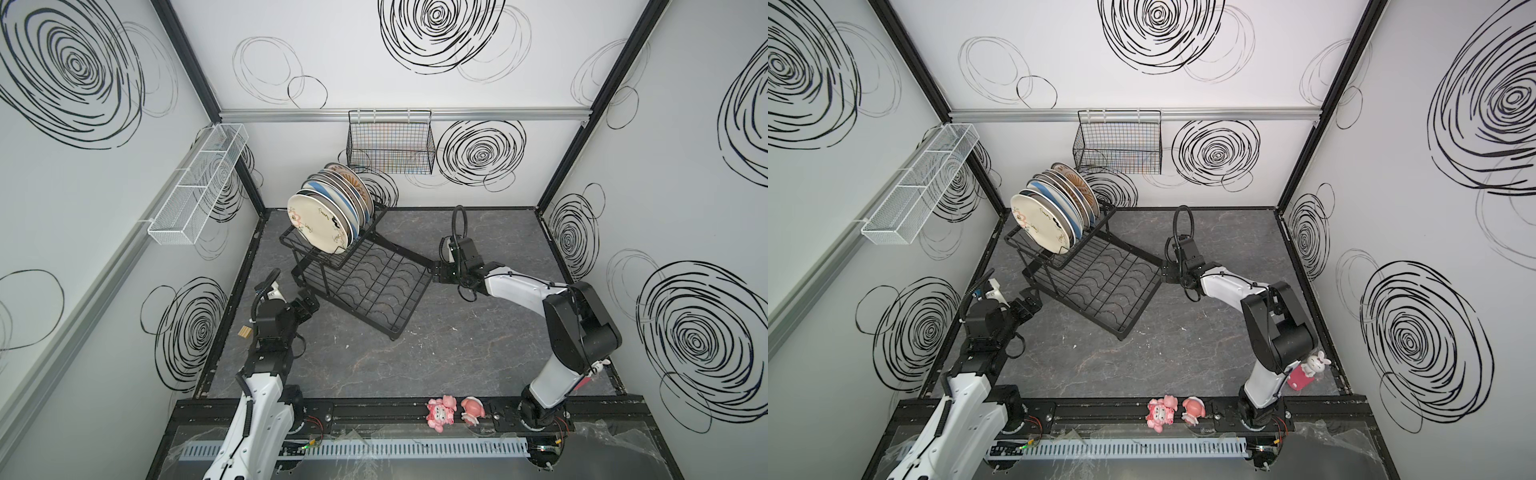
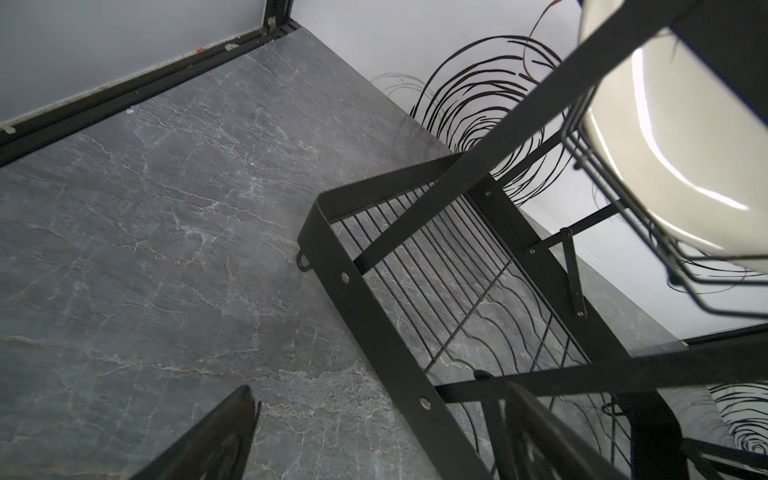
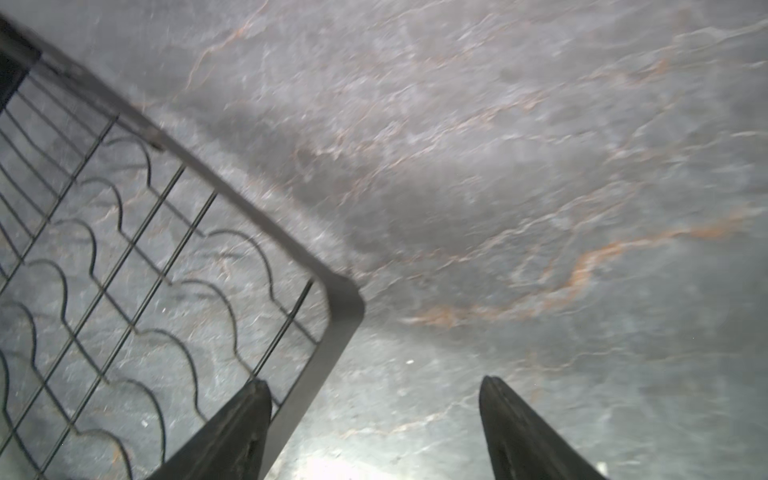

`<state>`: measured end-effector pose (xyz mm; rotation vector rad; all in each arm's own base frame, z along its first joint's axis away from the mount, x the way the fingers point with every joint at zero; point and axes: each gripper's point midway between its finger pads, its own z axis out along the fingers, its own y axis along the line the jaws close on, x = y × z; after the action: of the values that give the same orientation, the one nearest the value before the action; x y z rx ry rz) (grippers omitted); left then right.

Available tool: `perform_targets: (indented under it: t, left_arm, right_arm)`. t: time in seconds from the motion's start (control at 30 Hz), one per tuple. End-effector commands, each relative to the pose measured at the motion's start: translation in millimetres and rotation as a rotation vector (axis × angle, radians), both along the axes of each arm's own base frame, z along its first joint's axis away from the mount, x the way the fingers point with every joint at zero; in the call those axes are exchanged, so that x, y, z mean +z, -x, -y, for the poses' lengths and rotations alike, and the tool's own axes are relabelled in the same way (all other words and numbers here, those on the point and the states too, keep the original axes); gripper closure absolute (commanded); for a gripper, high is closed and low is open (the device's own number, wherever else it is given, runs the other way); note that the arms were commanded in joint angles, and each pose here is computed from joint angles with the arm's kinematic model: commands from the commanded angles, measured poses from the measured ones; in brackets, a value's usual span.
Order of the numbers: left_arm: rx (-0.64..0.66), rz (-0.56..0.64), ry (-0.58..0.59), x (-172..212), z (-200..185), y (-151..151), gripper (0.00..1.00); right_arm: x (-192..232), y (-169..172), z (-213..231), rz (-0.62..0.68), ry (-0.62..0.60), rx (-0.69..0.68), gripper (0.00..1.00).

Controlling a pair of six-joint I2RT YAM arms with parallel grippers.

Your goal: Load the plates into the dish rack

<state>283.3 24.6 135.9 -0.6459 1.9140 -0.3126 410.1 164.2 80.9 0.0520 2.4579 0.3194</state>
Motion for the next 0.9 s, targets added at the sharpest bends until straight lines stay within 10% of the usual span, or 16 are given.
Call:
perform_targets:
  t: [0.0,0.43,0.87]
  left_arm:
    - [0.038,0.084,-0.057,26,-9,-11,0.04]
    - [0.050,0.048,-0.068,18,-12,-15,0.04]
    - [0.031,0.055,-0.045,17,-7,-13,0.04]
  right_arm:
    - [-23,18,70,-0.103,0.144,-0.126,0.18]
    - [75,24,-10,0.145,-0.261,0.087,0.18]
    - [7,13,-40,0.002,-0.033,0.077,0.17]
